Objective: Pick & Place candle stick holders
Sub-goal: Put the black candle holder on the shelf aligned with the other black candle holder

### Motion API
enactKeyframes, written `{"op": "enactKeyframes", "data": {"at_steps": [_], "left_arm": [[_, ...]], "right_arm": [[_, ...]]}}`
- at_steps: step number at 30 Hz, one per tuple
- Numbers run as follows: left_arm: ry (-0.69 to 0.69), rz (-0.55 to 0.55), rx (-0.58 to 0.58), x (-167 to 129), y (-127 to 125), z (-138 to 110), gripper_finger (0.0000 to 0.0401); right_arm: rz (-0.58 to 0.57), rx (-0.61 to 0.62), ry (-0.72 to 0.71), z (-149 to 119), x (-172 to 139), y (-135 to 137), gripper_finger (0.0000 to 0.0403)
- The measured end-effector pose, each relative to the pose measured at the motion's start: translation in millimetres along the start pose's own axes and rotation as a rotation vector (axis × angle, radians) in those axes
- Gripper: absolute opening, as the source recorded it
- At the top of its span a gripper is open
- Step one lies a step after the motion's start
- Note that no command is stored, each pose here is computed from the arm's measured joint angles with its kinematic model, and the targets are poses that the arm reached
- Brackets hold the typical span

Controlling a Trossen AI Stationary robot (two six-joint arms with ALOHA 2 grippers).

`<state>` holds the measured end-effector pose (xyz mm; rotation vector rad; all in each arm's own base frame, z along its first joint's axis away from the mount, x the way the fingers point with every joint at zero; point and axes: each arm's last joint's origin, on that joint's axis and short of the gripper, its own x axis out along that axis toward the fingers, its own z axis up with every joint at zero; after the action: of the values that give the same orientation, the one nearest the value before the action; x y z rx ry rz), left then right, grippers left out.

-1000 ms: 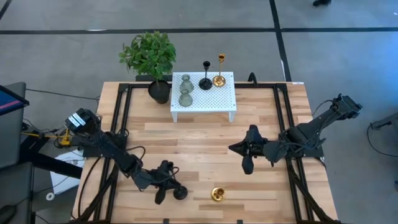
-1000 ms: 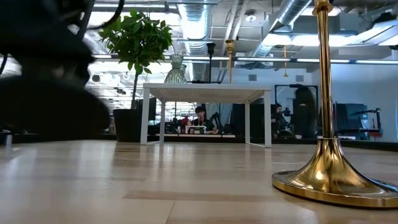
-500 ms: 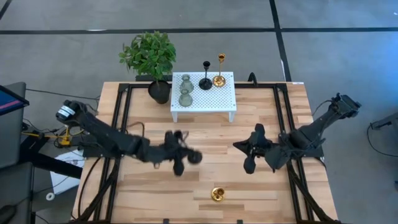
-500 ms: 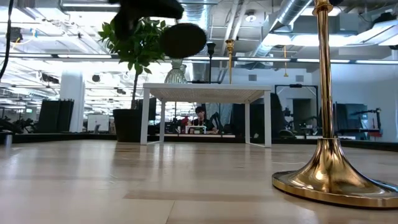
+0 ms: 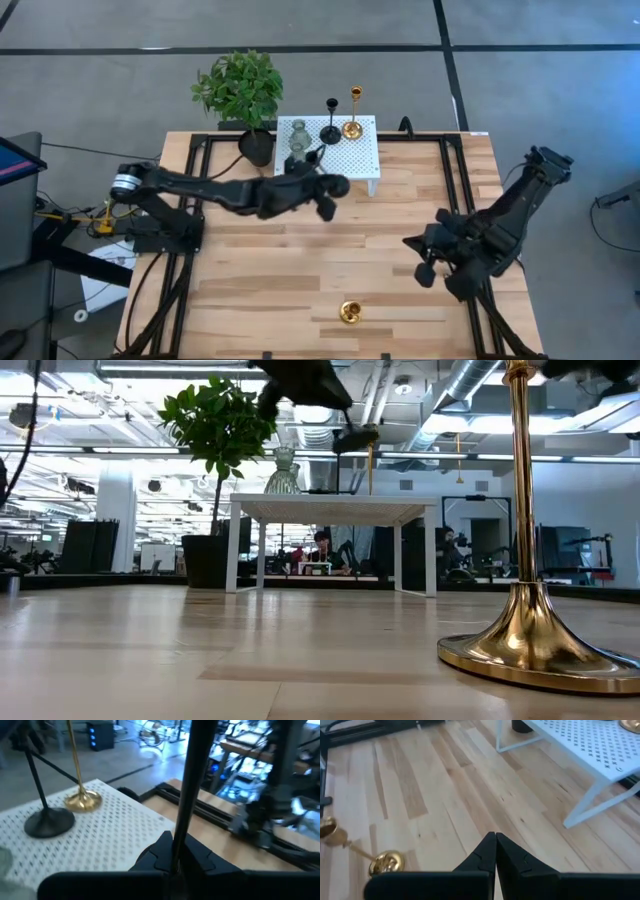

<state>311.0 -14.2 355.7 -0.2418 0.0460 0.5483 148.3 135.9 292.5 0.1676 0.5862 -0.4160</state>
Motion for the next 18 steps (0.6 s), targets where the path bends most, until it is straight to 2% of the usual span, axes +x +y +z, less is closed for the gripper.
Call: {"op": "enactKeyframes", "data": {"at_steps": [9, 18], "left_arm": [[0.083, 0.2, 0.09, 51.4, 10.6, 10.5, 0.0013], [0.098, 0.267, 0.096, 65.1, 24.4, 29.8, 0.0013]], "right_arm": [[0.041, -0.028, 0.017, -15.2, -17.4, 0.6, 0.0], [0.037, -0.039, 0.016, -15.8, -18.0, -0.2, 0.0]]}}
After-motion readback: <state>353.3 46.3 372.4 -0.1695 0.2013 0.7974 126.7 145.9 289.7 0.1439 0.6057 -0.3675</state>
